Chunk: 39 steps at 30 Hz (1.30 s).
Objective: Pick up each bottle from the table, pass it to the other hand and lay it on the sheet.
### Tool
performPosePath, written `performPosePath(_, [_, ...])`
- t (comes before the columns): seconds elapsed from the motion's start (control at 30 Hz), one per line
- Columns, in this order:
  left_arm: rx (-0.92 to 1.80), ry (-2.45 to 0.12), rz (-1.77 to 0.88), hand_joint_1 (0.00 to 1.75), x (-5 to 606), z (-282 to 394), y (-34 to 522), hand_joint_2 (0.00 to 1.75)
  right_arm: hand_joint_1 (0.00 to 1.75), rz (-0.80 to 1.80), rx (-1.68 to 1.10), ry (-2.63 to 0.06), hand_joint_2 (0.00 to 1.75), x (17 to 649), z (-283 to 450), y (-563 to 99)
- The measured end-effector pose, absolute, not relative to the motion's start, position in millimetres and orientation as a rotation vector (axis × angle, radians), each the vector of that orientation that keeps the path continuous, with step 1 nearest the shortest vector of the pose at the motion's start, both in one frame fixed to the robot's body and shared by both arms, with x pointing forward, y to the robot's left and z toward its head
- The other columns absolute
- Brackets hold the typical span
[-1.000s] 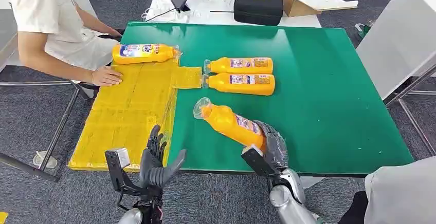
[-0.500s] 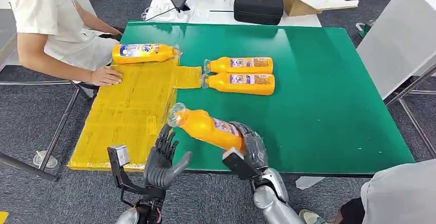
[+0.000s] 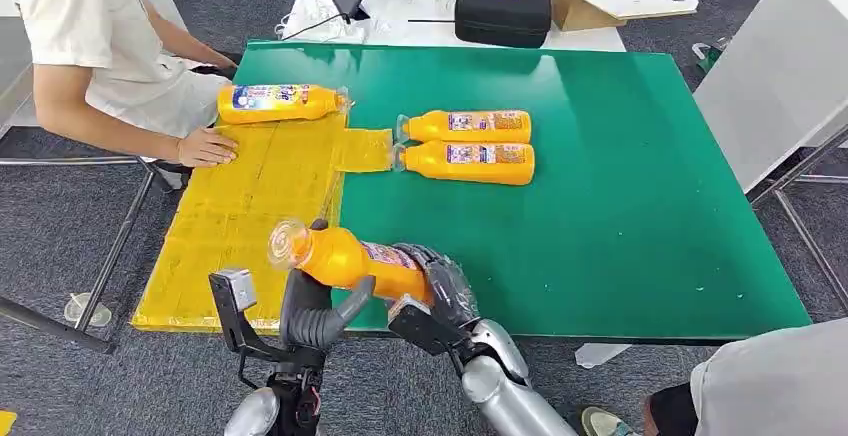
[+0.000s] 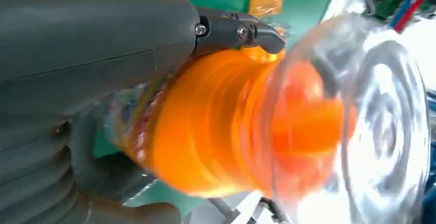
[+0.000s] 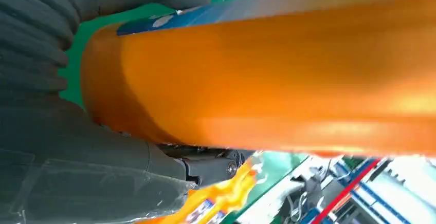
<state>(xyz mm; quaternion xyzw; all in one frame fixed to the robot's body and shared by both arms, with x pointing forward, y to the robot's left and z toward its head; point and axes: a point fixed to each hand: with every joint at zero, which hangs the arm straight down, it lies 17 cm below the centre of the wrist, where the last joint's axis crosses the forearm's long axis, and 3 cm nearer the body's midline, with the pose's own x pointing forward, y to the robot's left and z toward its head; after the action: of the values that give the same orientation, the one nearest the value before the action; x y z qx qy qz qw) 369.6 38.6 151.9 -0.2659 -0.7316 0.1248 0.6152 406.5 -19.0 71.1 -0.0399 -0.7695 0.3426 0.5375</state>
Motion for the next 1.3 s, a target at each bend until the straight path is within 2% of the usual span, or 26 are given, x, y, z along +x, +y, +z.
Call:
performPosePath(0.23, [-0.566, -1.709, 0.289, 0.00, 377, 153, 41, 1.75, 1.73, 0.860, -0.037, -1.843, 1.75, 400, 77, 1])
performPosePath(0.27, [-0.565, -1.708, 0.288, 0.72, 377, 152, 40, 1.75, 1.71, 0.868, -0.032, -1.843, 1.75, 399, 77, 3])
performPosePath(0.3, [-0.565, -1.705, 0.290, 1.75, 378, 152, 40, 1.75, 1.69, 0.871, -0.027, -1.843, 1.75, 398, 76, 5])
performPosePath(0.33, [-0.565, -1.702, 0.293, 1.75, 379, 151, 40, 1.75, 1.69, 0.872, -0.022, -1.841, 1.75, 397, 76, 6])
performPosePath(0.4, [-0.564, -1.704, 0.298, 1.75, 380, 151, 40, 1.75, 1.57, 0.873, -0.011, -1.838, 1.75, 395, 75, 8])
performPosePath(0.43, [-0.566, -1.703, 0.306, 1.75, 381, 151, 40, 1.75, 1.59, 0.871, -0.007, -1.836, 1.75, 394, 75, 9])
performPosePath(0.47, [-0.565, -1.705, 0.311, 1.75, 381, 151, 40, 1.75, 1.48, 0.869, -0.004, -1.834, 1.75, 394, 74, 8])
performPosePath(0.6, [-0.560, -1.716, 0.324, 1.75, 381, 153, 42, 1.75, 1.52, 0.836, 0.022, -1.824, 1.75, 392, 73, 6])
performPosePath(0.67, [-0.560, -1.726, 0.330, 1.75, 380, 155, 42, 1.75, 1.41, 0.810, 0.062, -1.815, 1.75, 388, 72, 6])
performPosePath(0.7, [-0.559, -1.731, 0.333, 1.75, 379, 156, 42, 1.75, 0.96, 0.797, 0.083, -1.810, 1.75, 386, 71, 6])
performPosePath(0.73, [-0.558, -1.735, 0.335, 1.75, 379, 157, 42, 1.75, 0.70, 0.785, 0.101, -1.807, 1.75, 384, 72, 6])
performPosePath(0.77, [-0.556, -1.742, 0.336, 1.75, 378, 158, 42, 1.75, 0.00, 0.773, 0.121, -1.805, 1.75, 382, 72, 6])
performPosePath(1.1, [-0.505, -1.774, 0.336, 1.75, 376, 159, 48, 1.75, 0.00, 0.693, 0.146, -1.810, 1.75, 365, 71, -5])
performPosePath(1.3, [-0.179, -1.873, 0.187, 1.75, 378, 152, 70, 1.75, 0.00, 0.685, -0.120, -1.904, 1.75, 354, 70, -39])
